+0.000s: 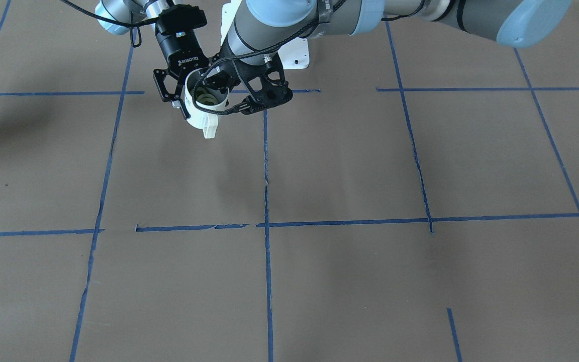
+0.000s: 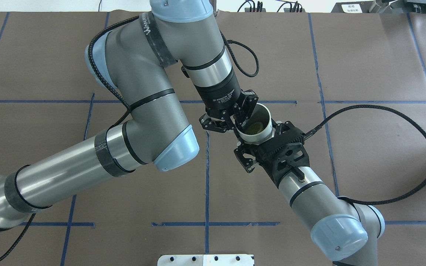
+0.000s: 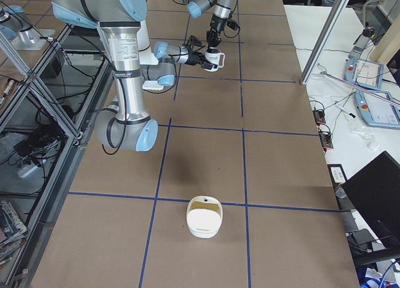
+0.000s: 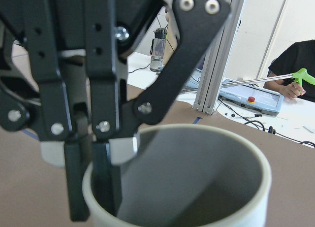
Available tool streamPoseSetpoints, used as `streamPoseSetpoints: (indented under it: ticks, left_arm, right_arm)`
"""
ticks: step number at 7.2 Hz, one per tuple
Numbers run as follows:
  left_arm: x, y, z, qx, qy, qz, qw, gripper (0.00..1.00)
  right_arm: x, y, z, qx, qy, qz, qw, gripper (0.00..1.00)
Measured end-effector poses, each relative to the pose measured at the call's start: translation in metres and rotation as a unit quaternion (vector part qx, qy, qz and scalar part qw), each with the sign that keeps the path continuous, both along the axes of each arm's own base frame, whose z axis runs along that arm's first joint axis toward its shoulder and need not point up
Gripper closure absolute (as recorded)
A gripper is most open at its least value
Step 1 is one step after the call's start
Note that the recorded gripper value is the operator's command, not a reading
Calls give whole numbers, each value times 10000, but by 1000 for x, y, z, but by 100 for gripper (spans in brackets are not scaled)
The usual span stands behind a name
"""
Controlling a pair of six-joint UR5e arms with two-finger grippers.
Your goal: Left arm hands cup to right arm to dump lemon
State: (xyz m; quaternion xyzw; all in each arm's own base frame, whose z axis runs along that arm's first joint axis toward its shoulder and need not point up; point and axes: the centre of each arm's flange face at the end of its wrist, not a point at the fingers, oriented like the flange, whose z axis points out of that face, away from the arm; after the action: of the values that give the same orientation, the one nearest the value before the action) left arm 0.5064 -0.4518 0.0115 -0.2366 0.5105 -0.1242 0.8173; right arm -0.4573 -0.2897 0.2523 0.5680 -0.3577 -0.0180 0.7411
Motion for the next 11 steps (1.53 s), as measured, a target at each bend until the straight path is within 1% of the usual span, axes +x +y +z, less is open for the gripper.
streamPoseSetpoints:
  ticks: [2, 3, 4, 5, 6, 7, 8, 9, 10, 11]
  left_arm:
    - [-21, 9, -13, 169, 205, -60, 9996, 0]
    - [-34, 8, -18, 237, 280, -139, 9992, 0]
    - [-44, 4, -19, 269, 311, -220, 9989, 0]
    - [-49, 0, -13, 272, 305, -270, 9988, 0]
    - [-52, -1, -6, 267, 292, -292, 9988, 0]
    - [-53, -1, 0, 258, 275, -302, 9988, 0]
    - [-54, -1, 4, 249, 260, -307, 9989, 0]
    - [-54, -1, 9, 234, 238, -313, 9990, 0]
    - [-54, -1, 12, 233, 218, -330, 9989, 0]
    - [-55, -1, 14, 258, 206, -371, 9988, 0]
  right_arm:
    - [-3, -1, 5, -5, 33, 11, 10000, 55]
    - [-1, -2, 8, -11, 45, 41, 10000, 55]
    - [7, -2, 14, -21, 67, 129, 9999, 54]
    - [23, -2, 23, -111, -17, 257, 9996, 53]
    - [43, 0, 33, -392, -396, 385, 9977, 53]
    - [64, -1, 39, -686, -843, 513, 9927, 57]
    - [86, -2, 47, -837, -1164, 615, 9878, 59]
    - [111, -3, 66, -902, -1463, 683, 9828, 59]
    - [140, -1, 95, -912, -1700, 716, 9786, 60]
    - [164, 0, 127, -905, -1848, 740, 9758, 61]
